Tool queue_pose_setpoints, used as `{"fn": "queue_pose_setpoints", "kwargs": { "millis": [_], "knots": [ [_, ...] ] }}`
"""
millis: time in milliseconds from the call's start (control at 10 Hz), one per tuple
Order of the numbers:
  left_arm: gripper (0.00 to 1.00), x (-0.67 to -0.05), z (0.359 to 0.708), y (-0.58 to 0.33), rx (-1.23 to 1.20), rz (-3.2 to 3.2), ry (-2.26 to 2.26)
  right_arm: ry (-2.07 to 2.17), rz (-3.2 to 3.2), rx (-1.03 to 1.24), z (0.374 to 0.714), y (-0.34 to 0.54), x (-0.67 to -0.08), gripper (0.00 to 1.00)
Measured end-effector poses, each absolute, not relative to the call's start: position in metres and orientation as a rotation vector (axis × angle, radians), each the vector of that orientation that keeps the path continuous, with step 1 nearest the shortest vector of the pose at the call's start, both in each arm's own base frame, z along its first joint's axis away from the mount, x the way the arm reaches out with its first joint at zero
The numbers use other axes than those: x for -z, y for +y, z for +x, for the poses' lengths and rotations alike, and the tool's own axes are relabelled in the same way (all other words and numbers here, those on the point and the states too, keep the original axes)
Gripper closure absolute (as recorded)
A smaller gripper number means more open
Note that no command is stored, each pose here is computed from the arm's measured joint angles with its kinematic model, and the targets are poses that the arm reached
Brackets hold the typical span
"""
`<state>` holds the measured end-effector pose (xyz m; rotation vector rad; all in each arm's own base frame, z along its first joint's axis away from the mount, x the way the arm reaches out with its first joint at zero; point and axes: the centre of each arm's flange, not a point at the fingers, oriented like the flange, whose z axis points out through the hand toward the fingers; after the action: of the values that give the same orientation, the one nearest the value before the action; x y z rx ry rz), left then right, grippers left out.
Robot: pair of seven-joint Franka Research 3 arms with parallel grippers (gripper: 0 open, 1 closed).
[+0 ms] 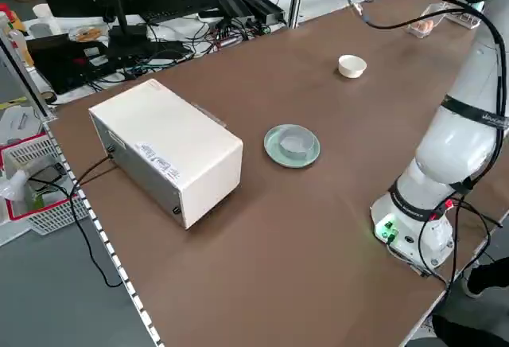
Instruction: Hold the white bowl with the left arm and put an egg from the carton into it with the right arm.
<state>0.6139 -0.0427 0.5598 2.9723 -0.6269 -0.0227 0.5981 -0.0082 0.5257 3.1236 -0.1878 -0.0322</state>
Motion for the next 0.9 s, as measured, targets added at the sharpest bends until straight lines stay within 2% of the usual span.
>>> {"fn": "queue_pose_setpoints", "kwargs": {
  "millis": [300, 500, 900],
  "knots": [
    [0.00, -0.547, 0.622, -0.043, -0.035, 2.798, -0.958, -0.190, 3.117, 0.128, 0.624, -0.009, -0.455, 0.00],
    [0.00, -0.514, 0.632, -0.065, -0.088, 2.582, -1.101, -0.190, 3.114, 0.162, 0.637, -0.010, -0.414, 0.00],
    [0.00, -0.445, 0.654, -0.080, -0.160, 2.302, -1.356, -0.189, 3.118, 0.091, 0.658, -0.010, -0.367, 0.00]
  ]
}}
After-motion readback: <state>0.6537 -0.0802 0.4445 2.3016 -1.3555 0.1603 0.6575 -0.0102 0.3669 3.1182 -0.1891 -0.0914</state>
